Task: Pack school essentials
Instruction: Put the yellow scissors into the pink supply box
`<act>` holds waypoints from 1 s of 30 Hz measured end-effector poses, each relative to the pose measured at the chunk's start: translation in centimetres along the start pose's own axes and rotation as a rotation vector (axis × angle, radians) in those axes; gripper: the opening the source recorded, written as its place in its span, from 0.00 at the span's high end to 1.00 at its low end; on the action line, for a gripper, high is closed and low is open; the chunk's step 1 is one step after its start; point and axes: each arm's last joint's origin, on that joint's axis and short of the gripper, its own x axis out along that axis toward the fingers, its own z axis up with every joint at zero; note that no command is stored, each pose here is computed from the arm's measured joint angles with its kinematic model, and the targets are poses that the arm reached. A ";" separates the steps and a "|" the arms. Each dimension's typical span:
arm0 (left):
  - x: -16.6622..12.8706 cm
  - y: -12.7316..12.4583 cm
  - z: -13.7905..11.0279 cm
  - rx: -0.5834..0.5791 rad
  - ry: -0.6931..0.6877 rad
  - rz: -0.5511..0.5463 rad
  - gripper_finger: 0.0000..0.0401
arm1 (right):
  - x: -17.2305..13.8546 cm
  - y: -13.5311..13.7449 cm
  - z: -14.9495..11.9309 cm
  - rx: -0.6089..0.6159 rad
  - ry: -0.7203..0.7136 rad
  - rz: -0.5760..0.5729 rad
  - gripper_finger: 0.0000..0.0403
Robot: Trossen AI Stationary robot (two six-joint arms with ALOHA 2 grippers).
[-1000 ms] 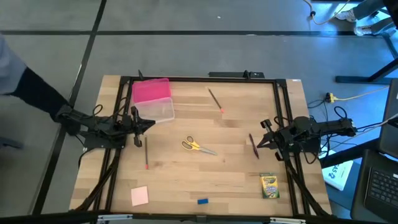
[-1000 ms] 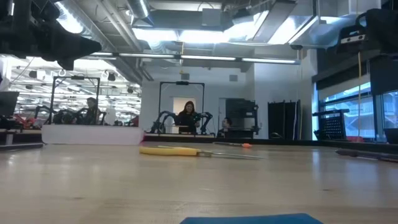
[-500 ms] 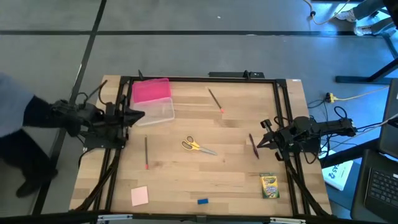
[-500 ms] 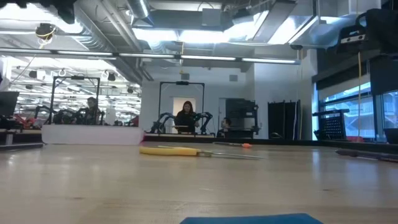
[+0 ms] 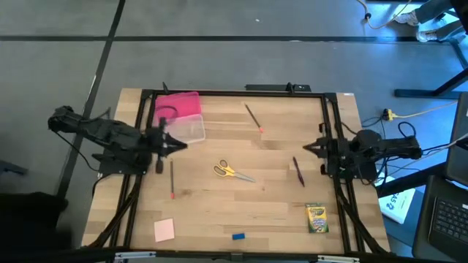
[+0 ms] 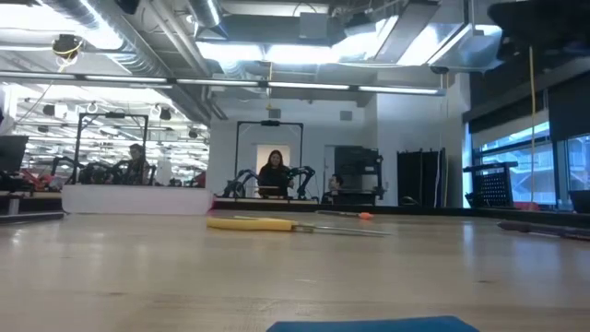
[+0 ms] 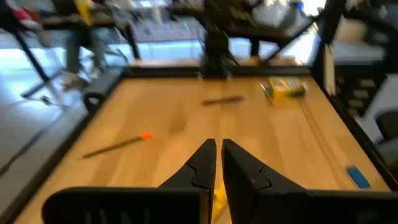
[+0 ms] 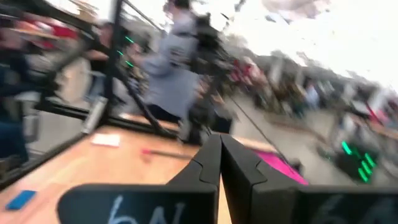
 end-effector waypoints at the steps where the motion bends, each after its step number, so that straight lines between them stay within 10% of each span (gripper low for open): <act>1: 0.5 -0.3 0.0 -0.005 0.025 -0.022 0.94 | 0.0 -0.2 0.6 0.010 0.036 -0.025 0.97; 17: 4.8 -2.4 -0.8 -0.318 0.159 -0.035 0.94 | 3.6 -1.4 7.5 0.258 0.521 -0.057 0.97; 30: 5.0 -2.6 0.3 -0.139 0.227 -0.066 0.99 | 6.0 -1.0 8.9 0.313 0.646 0.052 0.97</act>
